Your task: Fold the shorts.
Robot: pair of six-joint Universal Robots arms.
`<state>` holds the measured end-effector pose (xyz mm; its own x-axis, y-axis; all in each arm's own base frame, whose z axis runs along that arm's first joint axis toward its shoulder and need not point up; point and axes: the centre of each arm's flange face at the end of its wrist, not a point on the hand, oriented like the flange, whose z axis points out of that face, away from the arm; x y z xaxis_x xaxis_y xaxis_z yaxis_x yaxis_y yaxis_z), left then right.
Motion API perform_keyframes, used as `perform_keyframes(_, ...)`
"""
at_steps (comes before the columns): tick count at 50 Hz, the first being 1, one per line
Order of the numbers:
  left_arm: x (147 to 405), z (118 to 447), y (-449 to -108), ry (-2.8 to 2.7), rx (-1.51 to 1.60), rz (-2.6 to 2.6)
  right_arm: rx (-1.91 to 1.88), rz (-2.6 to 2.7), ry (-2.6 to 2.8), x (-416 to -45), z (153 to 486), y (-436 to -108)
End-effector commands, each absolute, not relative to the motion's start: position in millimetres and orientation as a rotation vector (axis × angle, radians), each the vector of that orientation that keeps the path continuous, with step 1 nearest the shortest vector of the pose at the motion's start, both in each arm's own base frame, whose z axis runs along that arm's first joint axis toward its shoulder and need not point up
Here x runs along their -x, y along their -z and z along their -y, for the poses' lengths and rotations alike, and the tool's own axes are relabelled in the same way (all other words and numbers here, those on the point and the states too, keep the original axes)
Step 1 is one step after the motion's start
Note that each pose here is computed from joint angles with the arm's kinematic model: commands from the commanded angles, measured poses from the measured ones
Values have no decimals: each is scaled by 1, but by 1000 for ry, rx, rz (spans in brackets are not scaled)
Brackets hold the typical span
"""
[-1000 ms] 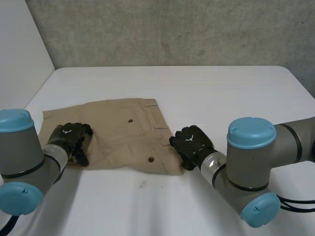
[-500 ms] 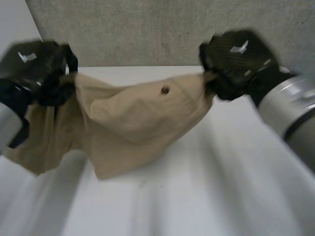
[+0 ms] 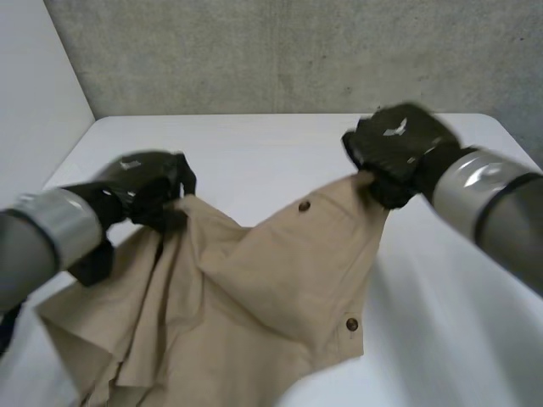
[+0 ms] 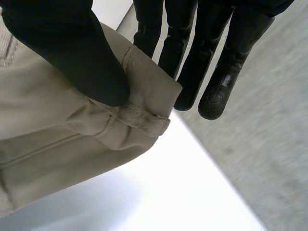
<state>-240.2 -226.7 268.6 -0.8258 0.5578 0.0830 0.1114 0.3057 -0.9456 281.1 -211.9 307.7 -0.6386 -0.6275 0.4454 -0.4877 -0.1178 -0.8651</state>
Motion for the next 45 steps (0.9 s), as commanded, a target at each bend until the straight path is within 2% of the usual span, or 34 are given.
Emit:
perform_keyframes(1,261,292,-193,-1457,642,2269,1298,-2032,1829,-310,257,-260)
perform_keyframes(3,265,314,-182,-1512,649,2263,1260,-1980,1919,-320,275,-255)
perform_keyframes(4,265,314,-182,-1512,649,2263,1199,-1935,2000,-326,288,-254)
perform_keyframes(5,271,347,-178,-1661,632,2204,1161,-1910,2041,-329,295,-253)
perform_keyframes(7,272,355,-178,-1708,617,2178,1071,-1866,2120,-334,307,-253)
perform_keyframes(10,271,385,-180,-1910,564,2072,936,-1809,2259,-339,329,-247)
perform_keyframes(16,273,402,-189,-2105,527,1904,974,-1852,2305,-344,342,-229)
perform_keyframes(21,270,392,-194,-2086,533,1924,1008,-1892,2272,-341,333,-232)
perform_keyframes(23,265,373,-207,-2066,540,1946,1018,-1907,2257,-338,328,-235)
perform_keyframes(26,263,360,-209,-2028,550,1980,1049,-1958,2205,-330,316,-237)
perform_keyframes(28,255,317,-210,-1901,596,2094,1071,-1994,2165,-323,306,-239)
perform_keyframes(30,253,307,-209,-1865,607,2124,1087,-2020,2134,-318,298,-239)
perform_keyframes(32,249,275,-209,-1773,647,2189,1104,-2062,2084,-310,287,-236)
perform_keyframes(33,249,275,-209,-1772,647,2190,1113,-2071,2067,-308,283,-234)
perform_keyframes(35,245,235,-205,-1640,700,2264,1131,-2092,2026,-303,272,-230)
perform_keyframes(40,241,182,-195,-1470,787,2327,1148,-2135,1971,-294,257,-219)
perform_keyframes(45,236,163,-184,-1421,857,2353,1164,-2163,1932,-289,247,-212)
